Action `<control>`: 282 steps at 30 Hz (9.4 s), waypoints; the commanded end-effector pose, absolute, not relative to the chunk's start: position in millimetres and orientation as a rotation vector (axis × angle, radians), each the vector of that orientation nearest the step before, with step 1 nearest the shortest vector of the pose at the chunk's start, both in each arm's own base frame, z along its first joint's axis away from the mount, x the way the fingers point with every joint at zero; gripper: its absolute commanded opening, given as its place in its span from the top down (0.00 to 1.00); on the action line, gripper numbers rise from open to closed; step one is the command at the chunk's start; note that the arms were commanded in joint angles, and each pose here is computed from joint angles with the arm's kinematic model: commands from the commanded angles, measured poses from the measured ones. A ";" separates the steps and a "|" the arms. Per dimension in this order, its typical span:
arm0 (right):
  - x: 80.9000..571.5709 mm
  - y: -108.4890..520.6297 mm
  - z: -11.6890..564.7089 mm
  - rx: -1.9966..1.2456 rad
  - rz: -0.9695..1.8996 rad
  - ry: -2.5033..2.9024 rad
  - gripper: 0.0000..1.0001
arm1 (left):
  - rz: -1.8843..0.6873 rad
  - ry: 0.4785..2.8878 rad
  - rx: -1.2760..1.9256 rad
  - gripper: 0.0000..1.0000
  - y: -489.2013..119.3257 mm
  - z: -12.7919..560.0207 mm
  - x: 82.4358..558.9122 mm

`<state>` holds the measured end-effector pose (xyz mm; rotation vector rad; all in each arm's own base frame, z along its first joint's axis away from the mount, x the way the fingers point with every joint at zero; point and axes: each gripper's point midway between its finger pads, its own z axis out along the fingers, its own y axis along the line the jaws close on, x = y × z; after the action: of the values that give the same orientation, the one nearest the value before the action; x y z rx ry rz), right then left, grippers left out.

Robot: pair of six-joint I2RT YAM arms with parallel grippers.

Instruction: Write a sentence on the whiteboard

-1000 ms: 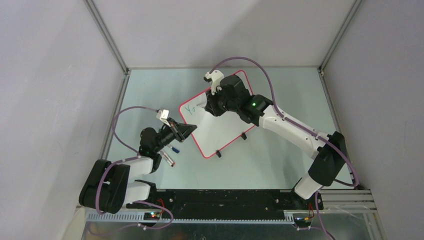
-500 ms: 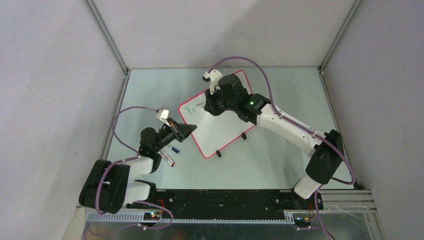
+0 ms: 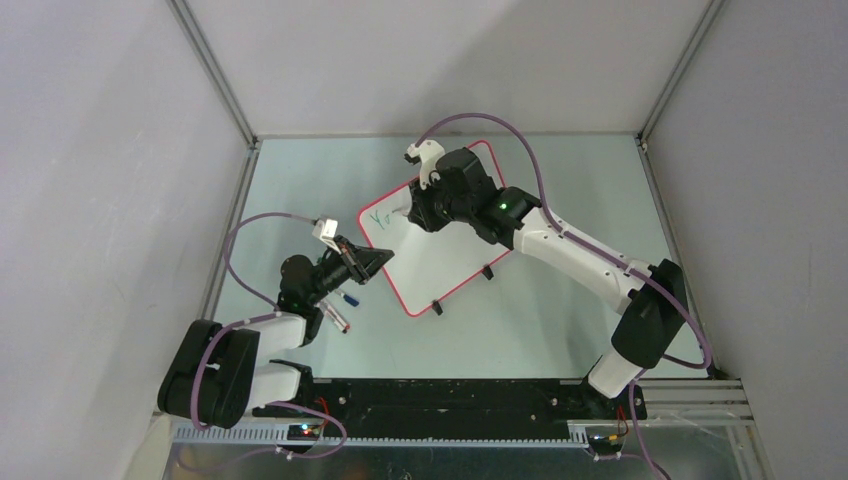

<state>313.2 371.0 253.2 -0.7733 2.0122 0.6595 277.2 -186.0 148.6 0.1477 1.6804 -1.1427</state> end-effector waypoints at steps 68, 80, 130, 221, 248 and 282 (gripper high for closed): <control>328.1 369.2 274.8 -0.724 0.621 1.983 1.00 | -1.060 1.658 0.233 0.95 -184.3 148.5 280.6; 320.8 362.7 264.6 -0.733 0.613 2.006 1.00 | -1.061 1.660 0.234 0.95 -184.6 148.2 280.3; 328.6 352.0 297.5 -0.661 0.632 1.908 1.00 | -1.063 1.659 0.231 0.96 -184.5 148.3 280.1; 333.7 357.7 271.9 -0.689 0.630 1.987 1.00 | -1.043 1.662 0.236 0.95 -182.8 148.1 280.7; 320.9 352.6 293.0 -0.696 0.678 1.941 1.00 | -1.039 1.665 0.236 0.95 -182.4 147.3 280.5; 331.4 343.5 268.9 -0.688 0.617 1.992 1.00 | -1.057 1.667 0.232 0.95 -184.1 146.2 280.6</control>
<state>328.8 340.5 266.8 -0.6837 2.0084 0.6259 275.9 -185.6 149.3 0.1522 1.6833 -1.1354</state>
